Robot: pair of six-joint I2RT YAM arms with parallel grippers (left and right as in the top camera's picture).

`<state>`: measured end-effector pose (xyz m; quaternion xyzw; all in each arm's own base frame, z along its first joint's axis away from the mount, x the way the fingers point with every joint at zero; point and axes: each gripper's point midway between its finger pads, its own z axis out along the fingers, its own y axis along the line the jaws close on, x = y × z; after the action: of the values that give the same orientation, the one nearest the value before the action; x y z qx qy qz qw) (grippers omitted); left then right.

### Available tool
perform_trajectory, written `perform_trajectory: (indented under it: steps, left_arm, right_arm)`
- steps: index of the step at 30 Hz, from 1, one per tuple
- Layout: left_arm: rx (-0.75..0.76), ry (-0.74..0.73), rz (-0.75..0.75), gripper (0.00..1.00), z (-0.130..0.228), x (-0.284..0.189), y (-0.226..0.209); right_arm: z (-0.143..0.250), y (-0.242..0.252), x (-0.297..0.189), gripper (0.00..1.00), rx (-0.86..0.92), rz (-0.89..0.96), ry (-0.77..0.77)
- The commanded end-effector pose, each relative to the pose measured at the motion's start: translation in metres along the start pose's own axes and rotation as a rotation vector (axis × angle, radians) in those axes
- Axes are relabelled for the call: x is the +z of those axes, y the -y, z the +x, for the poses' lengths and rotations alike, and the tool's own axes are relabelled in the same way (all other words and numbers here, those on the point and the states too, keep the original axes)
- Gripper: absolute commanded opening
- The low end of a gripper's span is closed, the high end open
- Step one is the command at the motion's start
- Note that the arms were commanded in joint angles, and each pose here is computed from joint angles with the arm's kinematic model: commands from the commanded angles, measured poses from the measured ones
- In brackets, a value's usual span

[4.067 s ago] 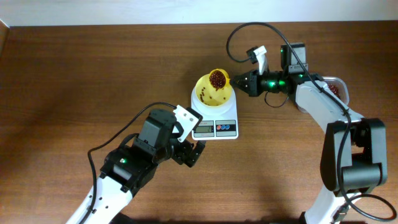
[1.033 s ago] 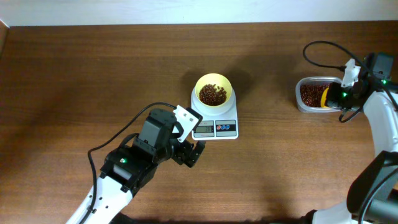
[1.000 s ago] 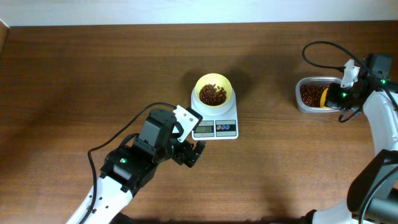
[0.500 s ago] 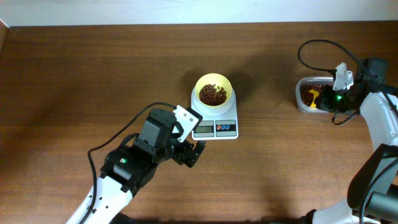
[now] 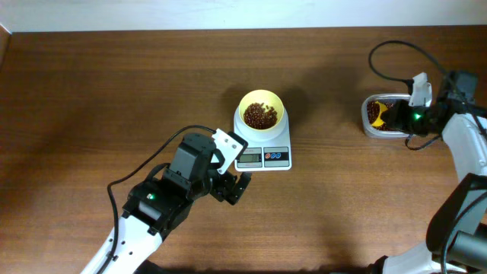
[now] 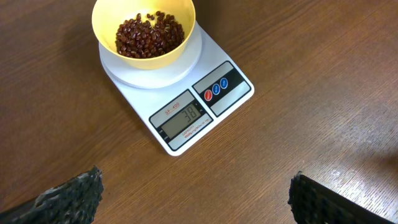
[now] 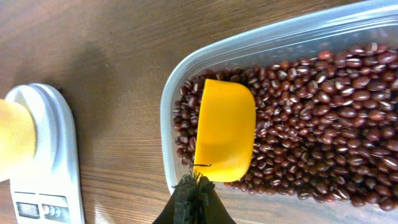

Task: Scoop item into bowl and weigh 50g on scale
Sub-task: 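Dip the scoop into the red beans with the right gripper and scoop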

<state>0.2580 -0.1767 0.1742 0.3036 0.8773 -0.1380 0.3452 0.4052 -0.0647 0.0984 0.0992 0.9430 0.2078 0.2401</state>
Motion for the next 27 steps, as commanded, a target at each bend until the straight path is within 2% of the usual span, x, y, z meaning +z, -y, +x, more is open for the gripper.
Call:
perform_trajectory:
  steps: [1, 5, 15, 27]
  left_arm:
    - [-0.009, -0.007, 0.019, 0.99, 0.003, 0.002, 0.004]
    - [-0.009, -0.007, 0.019, 0.99, 0.003, 0.002, 0.004]
    - [-0.009, -0.007, 0.019, 0.99, 0.003, 0.002, 0.004]
    - [-0.009, -0.007, 0.019, 0.99, 0.003, 0.002, 0.004]
  right_arm:
    - [-0.001, -0.003, -0.008, 0.04, 0.056, -0.118, 0.022]
    - [-0.004, -0.005, -0.021, 0.04, 0.104, -0.231, 0.052]
    - [0.000, 0.031, -0.031, 0.04, 0.161, -0.132, 0.061]
    - [-0.010, 0.027, -0.064, 0.04, 0.244, -0.360, 0.161]
